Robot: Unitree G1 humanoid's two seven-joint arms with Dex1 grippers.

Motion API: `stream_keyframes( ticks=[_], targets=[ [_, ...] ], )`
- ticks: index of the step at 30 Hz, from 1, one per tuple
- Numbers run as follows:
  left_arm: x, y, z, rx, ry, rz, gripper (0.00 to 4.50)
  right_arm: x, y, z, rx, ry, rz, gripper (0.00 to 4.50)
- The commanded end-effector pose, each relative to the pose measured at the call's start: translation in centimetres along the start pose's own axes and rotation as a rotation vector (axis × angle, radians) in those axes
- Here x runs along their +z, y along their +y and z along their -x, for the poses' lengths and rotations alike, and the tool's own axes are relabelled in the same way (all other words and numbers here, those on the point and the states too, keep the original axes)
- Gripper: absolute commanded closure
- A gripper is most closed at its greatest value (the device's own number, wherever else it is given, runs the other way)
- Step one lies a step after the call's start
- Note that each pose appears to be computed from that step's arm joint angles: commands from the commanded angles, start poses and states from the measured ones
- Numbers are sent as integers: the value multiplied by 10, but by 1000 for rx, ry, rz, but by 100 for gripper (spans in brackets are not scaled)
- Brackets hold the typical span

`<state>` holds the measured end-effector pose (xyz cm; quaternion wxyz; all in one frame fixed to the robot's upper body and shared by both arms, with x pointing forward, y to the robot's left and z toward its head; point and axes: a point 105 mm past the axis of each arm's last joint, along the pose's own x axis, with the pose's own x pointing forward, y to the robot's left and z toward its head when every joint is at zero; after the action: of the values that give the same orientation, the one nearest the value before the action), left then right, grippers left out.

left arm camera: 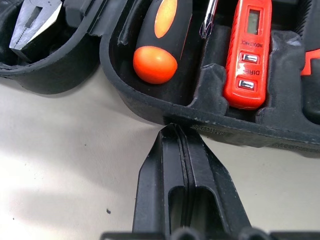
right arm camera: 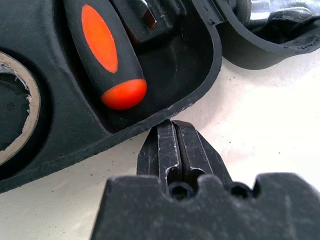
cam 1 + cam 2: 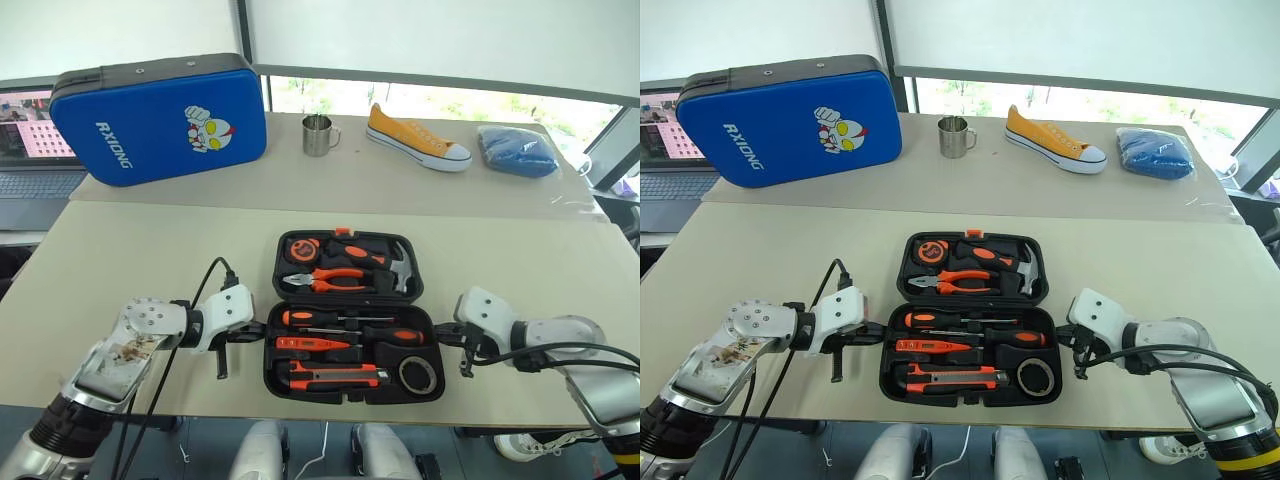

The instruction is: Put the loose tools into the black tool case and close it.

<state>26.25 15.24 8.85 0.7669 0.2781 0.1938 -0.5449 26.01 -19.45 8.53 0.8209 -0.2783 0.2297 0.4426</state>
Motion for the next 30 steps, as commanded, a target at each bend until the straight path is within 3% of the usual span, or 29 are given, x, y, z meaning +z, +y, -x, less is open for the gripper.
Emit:
stream_keyframes(
  ticks=[1, 5, 8, 10, 12, 20, 30],
  targets=[
    [-15, 14, 20, 85, 74, 83, 422, -2, -16, 12, -71, 10, -63, 450],
    [-17, 34, 41, 177, 60, 241, 296, 2, -23, 27, -71, -3, -112, 328],
    [-4, 50, 57, 207, -28, 400, 198, 16, -36, 38, -82, -52, -146, 238],
    [4, 58, 58, 210, -58, 498, 106, 26, -47, 39, -93, -98, -189, 154],
    [12, 67, 54, 213, -79, 588, 35, 36, -59, 38, -107, -147, -243, 153],
    [48, 91, 18, 198, -152, 751, 35, 61, -89, 5, -78, -220, -503, 153],
    [35, 97, -1, 229, -91, 687, 35, 56, -89, -16, -62, -140, -495, 153]
  ],
)
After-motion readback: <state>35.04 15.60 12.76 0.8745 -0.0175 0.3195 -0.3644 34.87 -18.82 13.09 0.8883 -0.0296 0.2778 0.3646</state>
